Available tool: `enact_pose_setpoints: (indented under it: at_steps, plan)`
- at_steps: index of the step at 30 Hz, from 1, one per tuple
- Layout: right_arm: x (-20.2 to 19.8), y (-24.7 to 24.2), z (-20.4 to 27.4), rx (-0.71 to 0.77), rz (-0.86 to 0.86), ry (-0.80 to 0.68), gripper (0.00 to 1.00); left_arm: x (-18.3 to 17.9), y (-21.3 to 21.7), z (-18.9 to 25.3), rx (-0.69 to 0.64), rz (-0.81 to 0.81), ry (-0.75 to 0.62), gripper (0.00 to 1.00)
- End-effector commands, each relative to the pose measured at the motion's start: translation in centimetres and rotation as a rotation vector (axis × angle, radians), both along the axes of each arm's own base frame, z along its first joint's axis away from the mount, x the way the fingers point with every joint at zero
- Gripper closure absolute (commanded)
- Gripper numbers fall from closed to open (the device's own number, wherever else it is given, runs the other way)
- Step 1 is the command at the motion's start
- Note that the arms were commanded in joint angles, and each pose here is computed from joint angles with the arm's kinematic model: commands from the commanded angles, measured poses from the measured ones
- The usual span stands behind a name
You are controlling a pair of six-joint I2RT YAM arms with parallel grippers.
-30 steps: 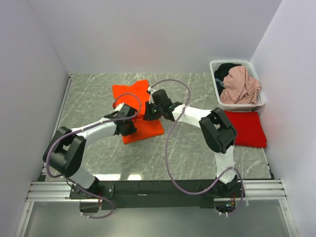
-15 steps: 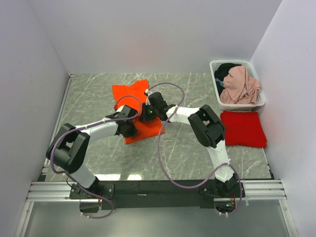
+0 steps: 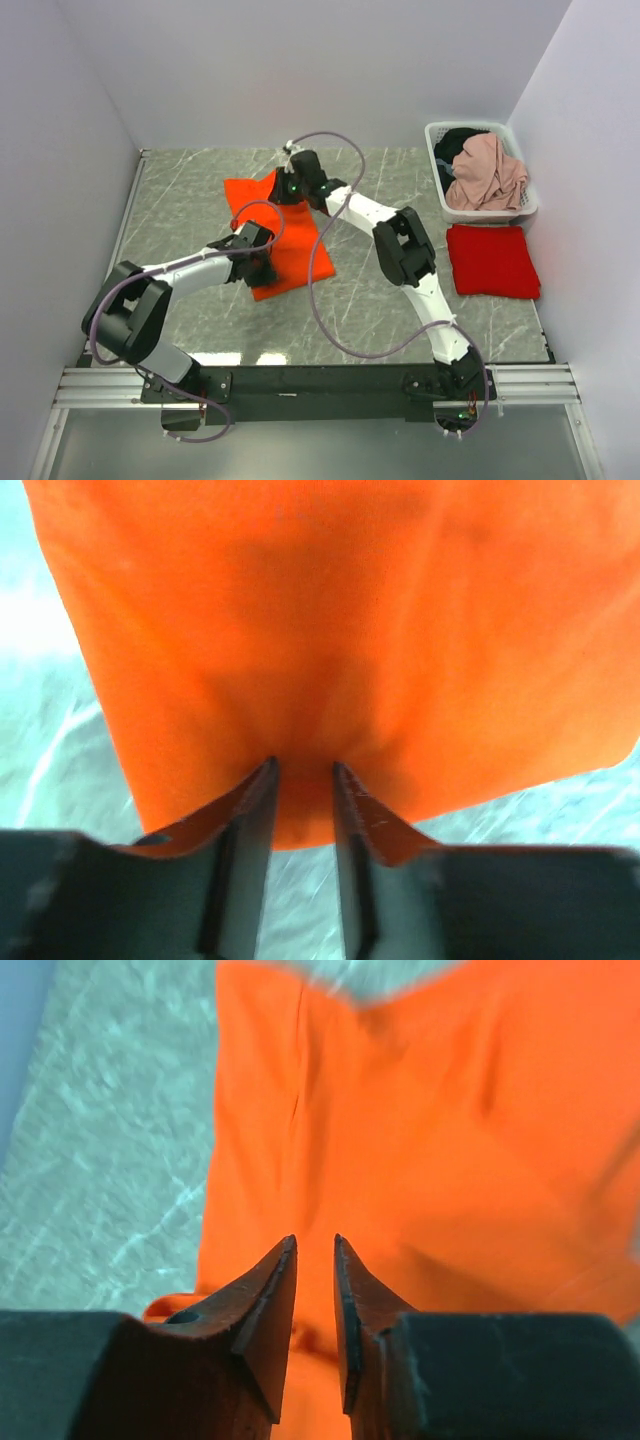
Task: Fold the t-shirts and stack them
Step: Fold the tshirt
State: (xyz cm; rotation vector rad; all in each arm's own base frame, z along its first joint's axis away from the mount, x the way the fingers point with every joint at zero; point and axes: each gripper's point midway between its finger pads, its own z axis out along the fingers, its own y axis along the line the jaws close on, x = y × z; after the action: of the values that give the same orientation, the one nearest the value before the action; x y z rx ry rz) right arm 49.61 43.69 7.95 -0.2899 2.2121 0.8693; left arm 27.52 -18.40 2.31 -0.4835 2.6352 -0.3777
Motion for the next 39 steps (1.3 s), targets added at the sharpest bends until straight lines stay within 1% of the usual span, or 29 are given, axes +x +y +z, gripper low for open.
enact_pose_setpoints:
  at_steps: [1,2,3,4,5,6,8,10,11,12,14,15,17,18,20,21,24,25,26,28,29,30,32,34,35,38,39]
  plan:
    - [0.8,-0.9,4.3,0.031,0.000,-0.024,0.70,-4.2,2.3,-0.9,0.090,-0.032,0.123,0.63]
    - [-0.2,-1.5,3.0,0.022,0.003,0.013,0.68,-3.8,2.4,-0.3,0.093,-0.020,0.105,0.61]
    - [-0.7,-2.2,5.2,0.053,0.008,-0.003,0.67,-2.9,2.3,0.8,0.085,-0.006,0.078,0.59]
    - [-1.7,-2.3,5.7,0.080,0.031,0.019,0.66,-2.1,2.3,2.0,0.074,0.007,0.037,0.56]
    - [-3.1,-3.2,4.1,0.072,0.037,0.061,0.65,-1.5,2.3,2.8,0.064,0.024,0.012,0.55]
    - [-3.9,-3.9,5.9,0.093,0.039,0.053,0.64,-0.4,2.3,4.4,0.040,0.042,-0.039,0.52]
    - [-6.8,-5.1,5.8,0.103,0.070,0.103,0.64,1.1,2.7,6.1,0.027,0.072,-0.103,0.49]
    - [-8.8,-5.6,5.9,0.125,0.106,0.126,0.64,2.7,3.7,7.7,0.005,0.120,-0.170,0.48]
    - [-11.0,-6.1,5.4,0.136,0.144,0.165,0.64,3.3,4.2,8.1,-0.001,0.137,-0.190,0.48]
    - [-11.9,-6.4,5.3,0.145,0.161,0.182,0.64,4.2,5.4,8.3,-0.004,0.177,-0.204,0.50]
    - [-14.2,-7.0,4.4,0.164,0.189,0.239,0.64,5.7,5.9,8.7,-0.026,0.201,-0.242,0.52]
    - [-14.8,-7.2,4.0,0.168,0.195,0.257,0.64,6.5,6.6,8.3,-0.030,0.218,-0.241,0.56]
    - [-16.3,-7.6,2.5,0.178,0.204,0.307,0.64,7.9,6.3,8.3,-0.063,0.209,-0.248,0.61]
    - [-16.8,-7.6,2.0,0.184,0.215,0.326,0.64,8.4,6.5,6.8,-0.058,0.213,-0.209,0.65]
    - [-17.7,-8.0,0.5,0.180,0.209,0.364,0.64,9.7,6.7,6.6,-0.053,0.224,-0.197,0.70]
    - [-18.0,-8.0,0.0,0.184,0.216,0.379,0.64,10.1,7.2,5.3,-0.032,0.239,-0.170,0.73]
    - [-18.7,-8.5,-2.1,0.175,0.203,0.420,0.64,12.0,8.5,5.0,-0.037,0.283,-0.179,0.76]
    - [-18.7,-8.5,-2.4,0.180,0.198,0.423,0.64,12.4,8.9,4.2,-0.034,0.295,-0.164,0.75]
    - [-19.1,-8.9,-3.5,0.174,0.190,0.449,0.64,13.4,9.3,4.8,-0.039,0.309,-0.180,0.75]
    - [-19.0,-9.4,-3.8,0.199,0.176,0.469,0.64,14.2,11.2,3.7,-0.014,0.356,-0.156,0.74]
    - [-19.5,-9.8,-4.5,0.199,0.169,0.490,0.64,15.2,11.7,4.0,-0.011,0.364,-0.165,0.74]
    - [-19.6,-9.9,-4.6,0.204,0.166,0.494,0.64,15.5,12.7,2.8,0.000,0.385,-0.133,0.74]
    - [-19.9,-10.4,-4.7,0.201,0.159,0.499,0.64,16.5,13.2,2.7,-0.005,0.385,-0.122,0.74]
    - [-20.3,-10.6,-4.8,0.198,0.158,0.503,0.64,16.8,13.5,1.5,-0.009,0.378,-0.084,0.73]
    - [-20.5,-10.7,-4.6,0.203,0.161,0.505,0.64,17.4,13.5,1.9,-0.013,0.370,-0.094,0.72]
    - [-20.4,-10.6,-3.2,0.215,0.172,0.476,0.64,17.4,13.1,2.8,-0.034,0.358,-0.102,0.67]
    - [-20.1,-10.5,-2.6,0.216,0.175,0.458,0.64,17.4,13.1,4.6,-0.047,0.362,-0.143,0.61]
